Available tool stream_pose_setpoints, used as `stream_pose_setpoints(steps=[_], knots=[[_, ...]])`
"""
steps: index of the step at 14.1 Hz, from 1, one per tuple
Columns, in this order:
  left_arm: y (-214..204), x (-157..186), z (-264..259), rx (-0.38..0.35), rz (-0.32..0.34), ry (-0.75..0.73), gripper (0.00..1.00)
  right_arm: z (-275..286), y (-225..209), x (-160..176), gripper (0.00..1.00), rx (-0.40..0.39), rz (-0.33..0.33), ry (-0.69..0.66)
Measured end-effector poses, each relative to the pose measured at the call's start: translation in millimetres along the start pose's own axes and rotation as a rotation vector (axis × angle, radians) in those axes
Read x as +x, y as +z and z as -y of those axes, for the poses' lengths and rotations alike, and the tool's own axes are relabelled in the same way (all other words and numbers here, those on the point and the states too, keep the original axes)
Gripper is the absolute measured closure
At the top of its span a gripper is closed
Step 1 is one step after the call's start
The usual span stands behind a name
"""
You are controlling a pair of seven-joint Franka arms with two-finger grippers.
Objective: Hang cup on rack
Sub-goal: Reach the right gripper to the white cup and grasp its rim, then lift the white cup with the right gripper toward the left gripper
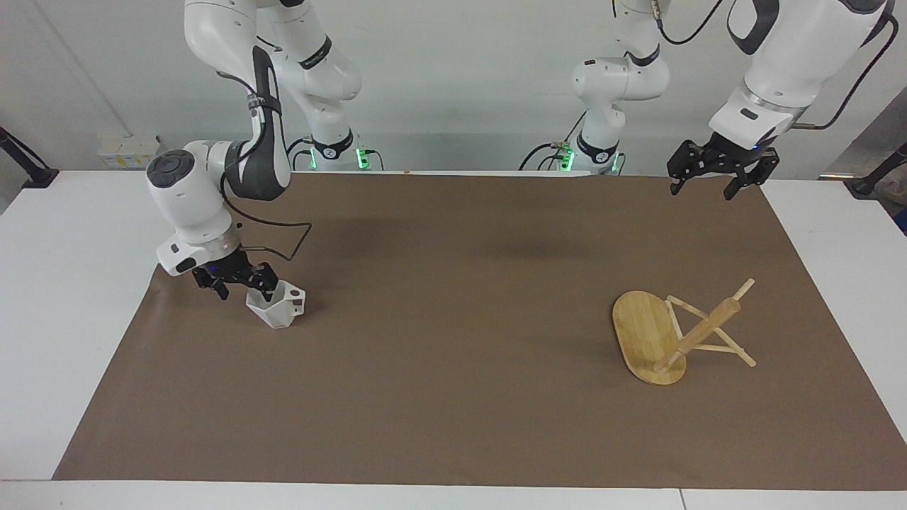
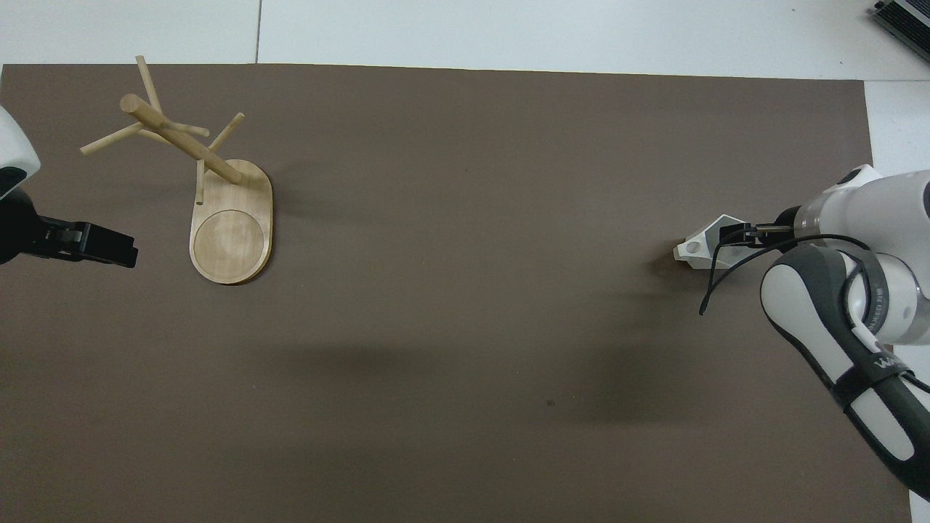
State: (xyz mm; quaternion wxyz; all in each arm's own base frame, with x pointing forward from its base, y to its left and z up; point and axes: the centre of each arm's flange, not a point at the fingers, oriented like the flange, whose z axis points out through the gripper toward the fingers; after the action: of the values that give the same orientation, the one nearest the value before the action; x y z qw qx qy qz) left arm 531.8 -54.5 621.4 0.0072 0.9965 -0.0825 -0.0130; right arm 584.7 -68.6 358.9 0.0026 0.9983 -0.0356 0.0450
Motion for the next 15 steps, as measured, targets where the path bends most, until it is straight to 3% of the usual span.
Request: stream_pose_setpoints(steps=[1, 4, 7, 9, 12, 15], knots=[[0.6, -0.7, 1.2, 0.000, 0.001, -0.002, 0.00, 0.0, 0.9, -0.6, 0.07, 0.000, 0.002, 0.007], [-0.6, -2.3, 1.1, 0.000, -0.002, -0.002, 0.00, 0.1, 1.9, -1.6, 0.45, 0.000, 0.008, 0.015], [-0.8, -3.0, 1.1, 0.001, -0.002, -0.003, 0.00, 0.1, 2.9, -3.0, 0.77, 0.000, 0.021, 0.015], [-0.1, -3.2, 1.4, 0.000, -0.001, -0.004, 0.00, 1.0, 0.9, -3.0, 0.93, 0.001, 0.025, 0.015], [0.0, -3.2, 1.7, 0.000, 0.000, -0.004, 0.00, 0.3, -18.9, 2.8, 0.93, -0.002, 0.086, 0.016], [0.3, -3.3, 2.2, 0.000, 0.000, -0.005, 0.00, 2.4, -87.9, 22.4, 0.93, 0.012, 0.141, 0.024]])
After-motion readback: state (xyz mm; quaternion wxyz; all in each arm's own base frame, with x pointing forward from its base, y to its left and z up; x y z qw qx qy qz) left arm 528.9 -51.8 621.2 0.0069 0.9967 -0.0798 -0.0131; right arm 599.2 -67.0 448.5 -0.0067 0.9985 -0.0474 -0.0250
